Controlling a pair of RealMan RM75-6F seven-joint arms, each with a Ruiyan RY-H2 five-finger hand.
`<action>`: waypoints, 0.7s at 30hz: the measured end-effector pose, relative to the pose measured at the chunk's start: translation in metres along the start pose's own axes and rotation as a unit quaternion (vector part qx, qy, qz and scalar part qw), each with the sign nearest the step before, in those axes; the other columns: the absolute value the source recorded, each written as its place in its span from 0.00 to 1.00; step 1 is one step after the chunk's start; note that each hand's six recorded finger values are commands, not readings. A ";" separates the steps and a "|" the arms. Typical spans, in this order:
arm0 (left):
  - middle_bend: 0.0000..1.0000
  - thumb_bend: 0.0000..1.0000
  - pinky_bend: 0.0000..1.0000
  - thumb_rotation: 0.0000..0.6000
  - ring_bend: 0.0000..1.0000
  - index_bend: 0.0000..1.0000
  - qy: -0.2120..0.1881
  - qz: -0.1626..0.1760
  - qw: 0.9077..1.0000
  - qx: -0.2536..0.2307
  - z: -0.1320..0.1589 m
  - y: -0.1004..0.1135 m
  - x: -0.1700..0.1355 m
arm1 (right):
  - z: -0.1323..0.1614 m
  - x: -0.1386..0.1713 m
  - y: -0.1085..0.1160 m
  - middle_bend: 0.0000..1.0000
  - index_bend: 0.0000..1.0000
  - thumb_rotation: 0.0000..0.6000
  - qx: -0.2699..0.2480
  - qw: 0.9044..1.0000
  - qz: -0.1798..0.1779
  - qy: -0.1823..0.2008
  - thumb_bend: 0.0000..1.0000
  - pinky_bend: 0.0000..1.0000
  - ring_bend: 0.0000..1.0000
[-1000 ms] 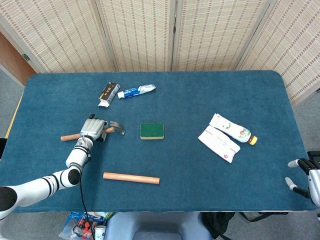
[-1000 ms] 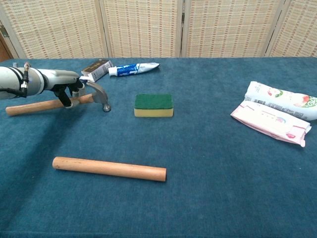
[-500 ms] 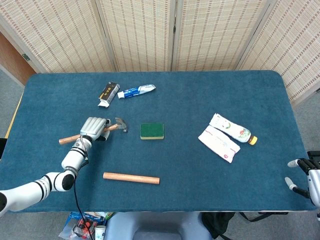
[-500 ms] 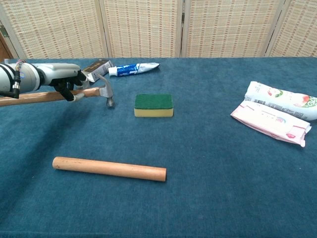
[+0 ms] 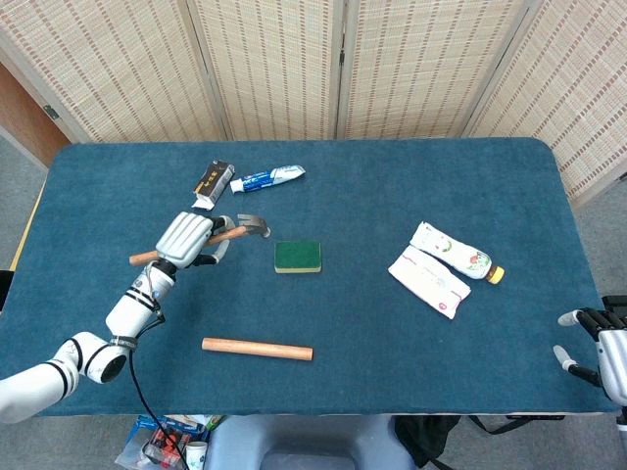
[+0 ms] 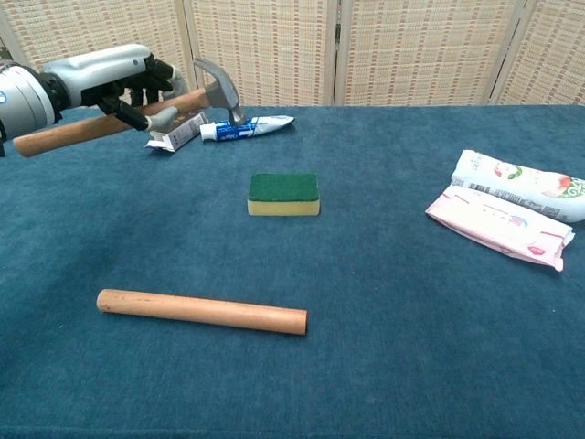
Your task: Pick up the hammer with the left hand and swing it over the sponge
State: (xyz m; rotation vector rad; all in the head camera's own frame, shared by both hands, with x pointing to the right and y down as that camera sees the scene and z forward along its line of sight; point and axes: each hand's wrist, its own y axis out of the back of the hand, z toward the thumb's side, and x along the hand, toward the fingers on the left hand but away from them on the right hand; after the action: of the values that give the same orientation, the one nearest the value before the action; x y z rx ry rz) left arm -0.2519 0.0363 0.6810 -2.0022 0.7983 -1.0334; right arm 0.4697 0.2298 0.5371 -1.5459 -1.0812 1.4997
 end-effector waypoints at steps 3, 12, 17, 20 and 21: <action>0.76 0.55 0.91 1.00 0.81 0.68 -0.023 -0.001 1.000 0.011 0.010 -0.001 0.005 | -0.001 0.000 0.000 0.40 0.42 1.00 0.000 1.000 0.000 -0.002 0.22 0.38 0.34; 0.76 0.55 0.91 1.00 0.81 0.68 -0.045 -0.034 0.997 0.047 0.033 -0.018 0.031 | -0.006 0.000 -0.001 0.40 0.42 1.00 0.000 1.000 0.003 -0.010 0.22 0.38 0.34; 0.76 0.55 0.91 1.00 0.81 0.68 -0.041 -0.053 0.995 0.075 0.036 -0.030 0.045 | -0.008 -0.002 -0.003 0.40 0.42 1.00 -0.002 1.000 0.005 -0.012 0.22 0.38 0.34; 0.76 0.55 0.91 1.00 0.81 0.68 -0.035 -0.065 0.993 0.092 0.035 -0.037 0.051 | -0.009 -0.002 -0.003 0.40 0.42 1.00 -0.002 1.000 0.007 -0.015 0.22 0.38 0.34; 0.76 0.55 0.91 1.00 0.81 0.68 -0.034 -0.070 0.992 0.097 0.034 -0.040 0.053 | -0.010 -0.003 -0.004 0.40 0.42 1.00 -0.002 1.000 0.007 -0.015 0.22 0.38 0.34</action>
State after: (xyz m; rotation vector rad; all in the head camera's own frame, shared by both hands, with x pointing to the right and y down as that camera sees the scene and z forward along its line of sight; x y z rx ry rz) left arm -0.1898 0.0277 0.7209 -1.9349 0.5061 -1.0740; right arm 0.4790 0.2295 0.5421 -1.5416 -1.0932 1.5364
